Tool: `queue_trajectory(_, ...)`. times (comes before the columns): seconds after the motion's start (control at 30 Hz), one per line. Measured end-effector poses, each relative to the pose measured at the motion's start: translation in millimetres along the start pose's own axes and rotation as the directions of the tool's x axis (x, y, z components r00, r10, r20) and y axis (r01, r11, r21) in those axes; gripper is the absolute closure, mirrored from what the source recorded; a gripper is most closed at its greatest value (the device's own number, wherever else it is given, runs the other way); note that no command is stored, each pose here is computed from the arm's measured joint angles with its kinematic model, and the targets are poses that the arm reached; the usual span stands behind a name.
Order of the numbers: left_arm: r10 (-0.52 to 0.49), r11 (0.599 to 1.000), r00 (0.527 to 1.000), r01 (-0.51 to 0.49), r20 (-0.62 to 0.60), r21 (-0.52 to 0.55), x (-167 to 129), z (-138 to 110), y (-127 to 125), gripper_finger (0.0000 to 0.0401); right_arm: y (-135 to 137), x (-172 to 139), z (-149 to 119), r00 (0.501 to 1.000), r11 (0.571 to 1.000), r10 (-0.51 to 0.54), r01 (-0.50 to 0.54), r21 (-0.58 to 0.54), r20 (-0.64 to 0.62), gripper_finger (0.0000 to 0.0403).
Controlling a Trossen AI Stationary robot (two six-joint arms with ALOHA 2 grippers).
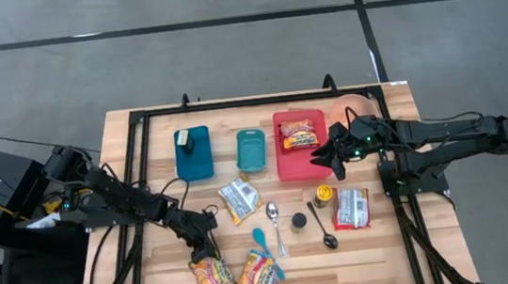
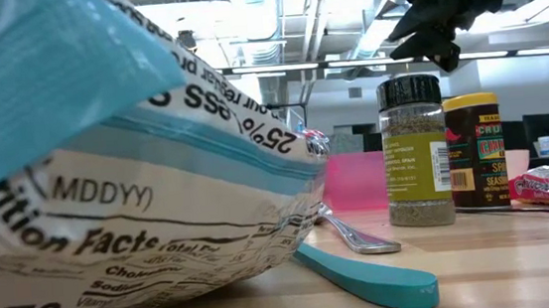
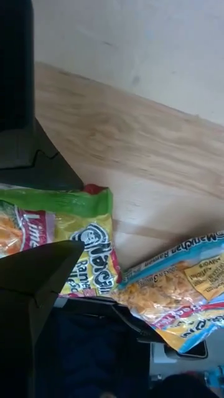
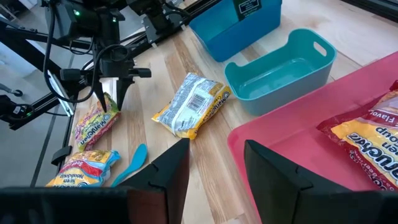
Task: Pick & Place Food Item
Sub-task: Put the green noodle pack into the red bin
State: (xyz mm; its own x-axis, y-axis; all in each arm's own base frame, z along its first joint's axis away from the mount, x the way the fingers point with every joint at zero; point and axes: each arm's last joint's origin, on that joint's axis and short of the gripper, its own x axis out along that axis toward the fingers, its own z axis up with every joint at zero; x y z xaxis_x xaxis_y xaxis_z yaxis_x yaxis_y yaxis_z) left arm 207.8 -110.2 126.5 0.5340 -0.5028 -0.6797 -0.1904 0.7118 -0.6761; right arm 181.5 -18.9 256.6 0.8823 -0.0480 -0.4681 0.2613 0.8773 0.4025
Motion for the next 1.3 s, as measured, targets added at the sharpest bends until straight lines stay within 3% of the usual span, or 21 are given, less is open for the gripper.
queue_trajectory(0.33,0.036,0.998,0.999,-0.037,-0.037,-0.041,14,-4,9,0.0265,0,0,0,1.0,1.0,0.0,0.0,0.0,0.0,0.0256)
queue_trajectory(0.57,-0.062,0.998,0.996,0.06,-0.058,-0.031,20,-1,5,0.0272,0,0,0,1.0,1.0,0.001,-0.001,0.0,0.001,0.0255)
queue_trajectory(0.8,-0.114,0.993,0.993,0.114,-0.012,0.006,9,3,-5,0.031,0,0,0,1.0,1.0,0.001,-0.001,0.0,0.001,0.0255)
queue_trajectory(1.3,-0.09,0.995,0.996,0.09,0.005,0.042,10,3,-3,0.0399,0,0,0,1.0,1.0,0.001,-0.001,0.0,0.001,0.0256)
